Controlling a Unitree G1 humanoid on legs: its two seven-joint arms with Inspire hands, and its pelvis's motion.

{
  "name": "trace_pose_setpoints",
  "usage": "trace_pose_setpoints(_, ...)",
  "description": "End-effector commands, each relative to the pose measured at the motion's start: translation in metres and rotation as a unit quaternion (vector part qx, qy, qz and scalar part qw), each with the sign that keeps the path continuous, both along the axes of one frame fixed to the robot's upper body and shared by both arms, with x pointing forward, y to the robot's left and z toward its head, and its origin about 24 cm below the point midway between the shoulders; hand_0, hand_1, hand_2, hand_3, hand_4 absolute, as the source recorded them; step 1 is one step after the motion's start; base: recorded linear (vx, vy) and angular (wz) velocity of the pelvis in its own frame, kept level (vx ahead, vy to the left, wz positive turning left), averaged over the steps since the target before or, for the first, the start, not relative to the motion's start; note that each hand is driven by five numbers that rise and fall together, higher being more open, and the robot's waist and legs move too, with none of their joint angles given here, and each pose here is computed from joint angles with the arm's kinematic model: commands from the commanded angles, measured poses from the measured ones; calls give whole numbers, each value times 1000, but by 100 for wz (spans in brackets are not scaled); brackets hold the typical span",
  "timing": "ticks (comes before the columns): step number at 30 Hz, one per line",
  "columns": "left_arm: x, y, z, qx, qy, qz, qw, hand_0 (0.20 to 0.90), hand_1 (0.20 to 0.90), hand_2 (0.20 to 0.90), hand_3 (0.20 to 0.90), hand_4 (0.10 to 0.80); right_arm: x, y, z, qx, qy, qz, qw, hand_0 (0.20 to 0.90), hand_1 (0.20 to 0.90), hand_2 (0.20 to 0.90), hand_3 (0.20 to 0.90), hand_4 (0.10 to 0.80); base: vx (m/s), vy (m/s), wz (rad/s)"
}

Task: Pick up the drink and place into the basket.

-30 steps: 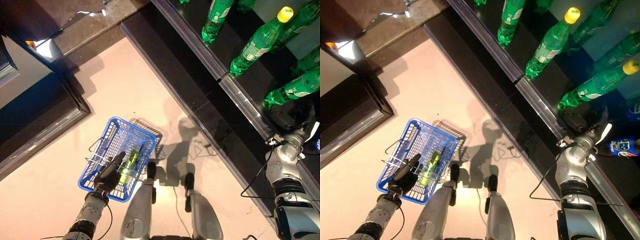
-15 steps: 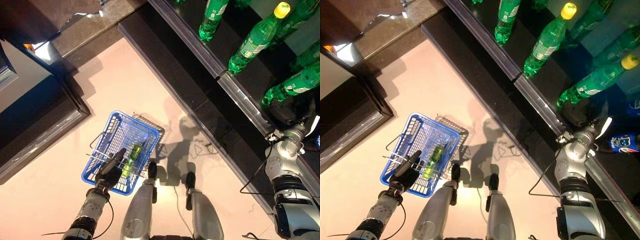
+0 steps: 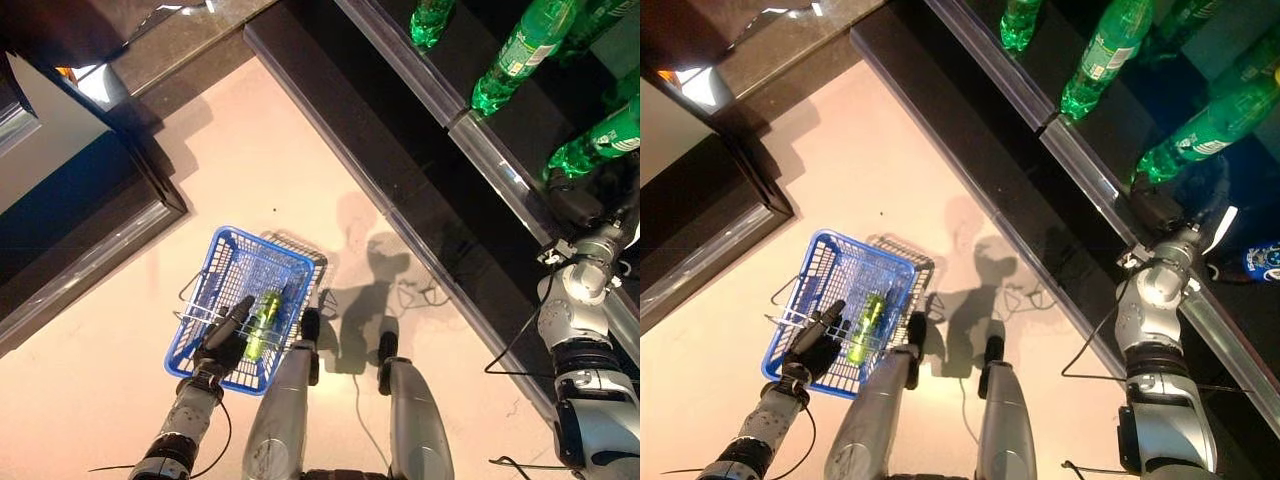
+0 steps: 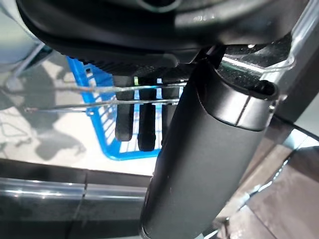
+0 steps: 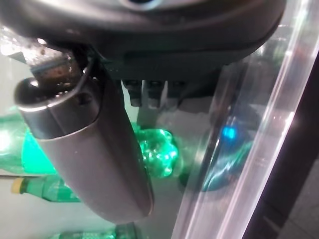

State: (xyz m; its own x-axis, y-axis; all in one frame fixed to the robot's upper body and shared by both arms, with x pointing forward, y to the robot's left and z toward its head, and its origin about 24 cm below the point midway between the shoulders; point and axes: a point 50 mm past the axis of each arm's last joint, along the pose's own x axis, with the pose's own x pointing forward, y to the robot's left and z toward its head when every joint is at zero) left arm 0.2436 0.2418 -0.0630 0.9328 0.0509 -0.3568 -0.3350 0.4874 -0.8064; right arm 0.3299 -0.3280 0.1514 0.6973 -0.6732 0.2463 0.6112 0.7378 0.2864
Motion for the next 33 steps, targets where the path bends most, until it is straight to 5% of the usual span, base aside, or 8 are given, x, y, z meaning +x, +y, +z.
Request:
trace_pose_setpoints(1,17,8,40,17,-145,-10,989,300,300,300,200,100,-11,-17,83,-108,-118,-19,987,900,900,900,900,800,0,0,0)
trace_pose_setpoints(33,16,20,48,25,-153,-14,988,300,300,300,200,100,-13,-45,118,-112,-107,-42,987,900,900,900,900,800,11,-5,0)
